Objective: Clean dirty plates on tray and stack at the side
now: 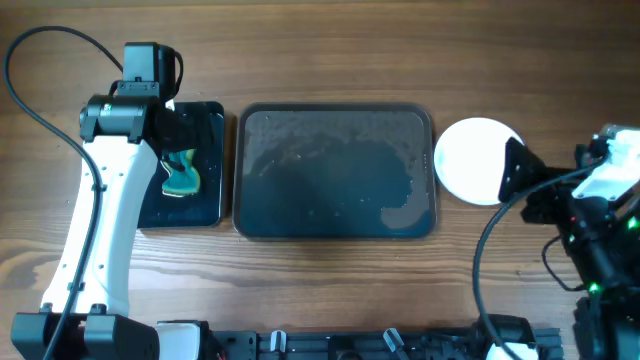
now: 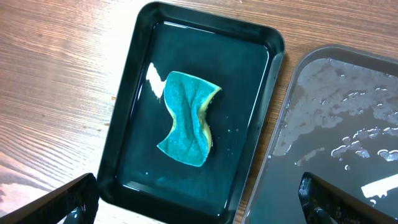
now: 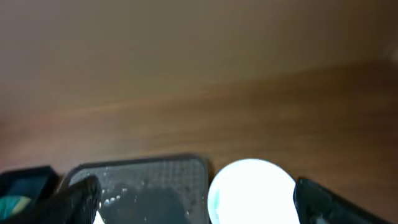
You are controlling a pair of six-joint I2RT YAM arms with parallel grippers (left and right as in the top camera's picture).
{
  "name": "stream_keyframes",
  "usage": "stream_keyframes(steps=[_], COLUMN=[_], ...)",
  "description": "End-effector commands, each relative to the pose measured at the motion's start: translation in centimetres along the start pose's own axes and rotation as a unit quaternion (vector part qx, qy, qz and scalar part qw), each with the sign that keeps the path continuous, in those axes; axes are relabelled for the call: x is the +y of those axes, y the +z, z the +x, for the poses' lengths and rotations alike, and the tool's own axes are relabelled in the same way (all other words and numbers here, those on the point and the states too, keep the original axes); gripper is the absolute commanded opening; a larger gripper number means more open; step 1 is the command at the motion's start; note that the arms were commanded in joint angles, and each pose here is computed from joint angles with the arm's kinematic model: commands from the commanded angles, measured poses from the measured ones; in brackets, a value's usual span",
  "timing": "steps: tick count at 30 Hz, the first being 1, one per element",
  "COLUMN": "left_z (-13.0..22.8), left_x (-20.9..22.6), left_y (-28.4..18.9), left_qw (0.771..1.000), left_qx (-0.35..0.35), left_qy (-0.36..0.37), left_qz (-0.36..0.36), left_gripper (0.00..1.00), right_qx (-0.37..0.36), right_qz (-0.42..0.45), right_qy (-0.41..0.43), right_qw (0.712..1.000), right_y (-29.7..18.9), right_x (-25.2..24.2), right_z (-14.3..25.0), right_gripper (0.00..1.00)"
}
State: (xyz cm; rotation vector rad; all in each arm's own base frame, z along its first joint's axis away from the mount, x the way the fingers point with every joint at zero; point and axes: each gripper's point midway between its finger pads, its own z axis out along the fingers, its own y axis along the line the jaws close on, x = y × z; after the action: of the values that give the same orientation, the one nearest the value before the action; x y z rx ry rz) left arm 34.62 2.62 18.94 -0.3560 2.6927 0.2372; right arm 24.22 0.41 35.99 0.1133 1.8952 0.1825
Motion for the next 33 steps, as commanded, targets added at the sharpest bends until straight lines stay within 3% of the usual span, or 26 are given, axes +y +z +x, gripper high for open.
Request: stream_keyframes(steps=[1, 12, 17, 24, 33], left_z=[-0.1, -0.1, -0.1, -0.1, -0.1], left_x=[-0.3, -0.3, -0.3, -0.3, -0.3], left_y=[0.0, -0.1, -0.1, -0.1, 0.0], left_qw=[1.000, 1.000, 1.000, 1.000, 1.000], left_qx=[0.001, 0.001, 0.001, 0.001, 0.001], left_qy=[-0.004, -0.004, -0.004, -0.004, -0.004], left_qz=[0.007, 0.007, 0.007, 0.007, 0.007], left_gripper=[1.00, 1.00, 1.00, 1.00, 1.00], right_qx=[-0.065, -0.164, -0.200, -0.150, -0.152], right_qz=[-0.042, -0.110, -0.122, -0.116, -0.117], right_qy=[-0.036, -0.054, -0.052, -0.040, -0.032], right_qw=[0.996, 0.979, 0.971, 0.981, 0.981], right_y=[0.0, 3.9, 4.4, 6.0, 5.9], right_x=[1.4, 1.6, 1.5, 0.8, 0.8], right_z=[0.6, 12.0, 14.2, 17.6, 17.5], right_gripper=[1.00, 1.00, 1.00, 1.00, 1.00])
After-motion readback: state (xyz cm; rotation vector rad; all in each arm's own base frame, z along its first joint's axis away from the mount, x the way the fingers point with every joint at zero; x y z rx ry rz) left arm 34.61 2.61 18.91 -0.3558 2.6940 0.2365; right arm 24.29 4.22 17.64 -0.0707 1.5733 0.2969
